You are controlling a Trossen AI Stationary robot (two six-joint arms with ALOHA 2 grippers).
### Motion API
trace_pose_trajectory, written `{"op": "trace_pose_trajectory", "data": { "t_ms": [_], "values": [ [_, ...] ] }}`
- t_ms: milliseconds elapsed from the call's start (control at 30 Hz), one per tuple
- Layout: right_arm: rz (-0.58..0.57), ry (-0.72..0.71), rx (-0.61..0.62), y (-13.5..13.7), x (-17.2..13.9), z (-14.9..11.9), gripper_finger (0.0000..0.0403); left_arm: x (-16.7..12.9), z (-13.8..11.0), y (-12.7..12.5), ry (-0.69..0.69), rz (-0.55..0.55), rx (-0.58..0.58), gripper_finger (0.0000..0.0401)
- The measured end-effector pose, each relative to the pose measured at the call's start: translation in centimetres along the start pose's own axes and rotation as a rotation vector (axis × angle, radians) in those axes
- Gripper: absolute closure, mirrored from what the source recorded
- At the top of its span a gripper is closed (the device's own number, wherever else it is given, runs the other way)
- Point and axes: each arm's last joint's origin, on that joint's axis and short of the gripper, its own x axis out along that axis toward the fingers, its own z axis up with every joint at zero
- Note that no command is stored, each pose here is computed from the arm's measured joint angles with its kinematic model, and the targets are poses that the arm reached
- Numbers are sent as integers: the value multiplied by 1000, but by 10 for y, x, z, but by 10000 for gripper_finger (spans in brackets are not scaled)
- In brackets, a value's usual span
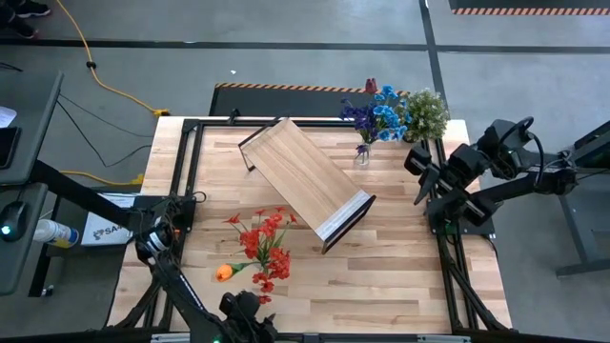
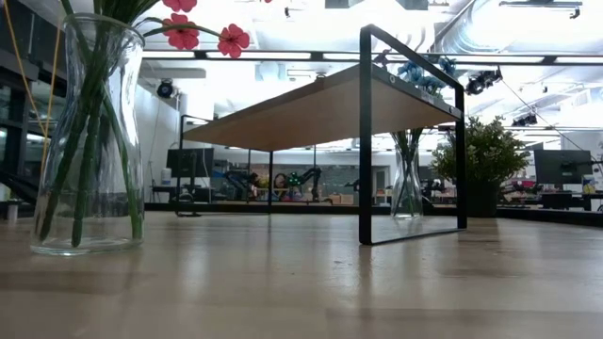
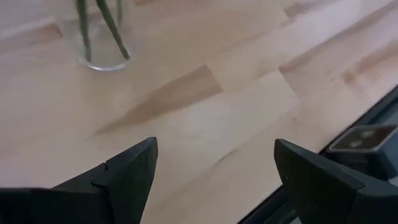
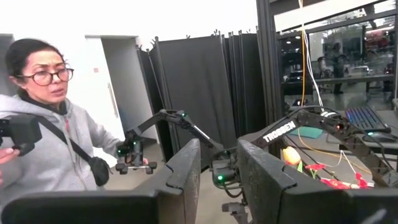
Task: Pick and place flowers into a vace then onto a shelf
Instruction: Put the bottom transparent vase on the shelf
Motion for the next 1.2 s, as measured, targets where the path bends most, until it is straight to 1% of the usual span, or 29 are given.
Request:
{"op": "trace_pose_trajectory", "data": {
  "t_ms": [233, 400, 567, 867, 1100, 1200],
  "values": [
    [3, 1, 0, 0, 0, 0, 304, 11, -8, 3, -4, -37, -19, 48],
    [3, 1, 3, 0, 0, 0, 304, 15, -7, 5, -100, -72, -11, 48],
    [4, 1, 3, 0, 0, 0, 304, 16, -5, 8, -141, -73, 6, 48],
    [9, 8, 6, 0, 0, -1, 304, 14, 1, 21, -197, 35, 61, 48],
    [9, 11, -1, 0, 0, -1, 304, 13, 4, 27, -232, 77, 101, 48],
    [8, 14, 1, 0, 0, -1, 304, 16, 4, 31, -249, 83, 90, 48]
  ]
}}
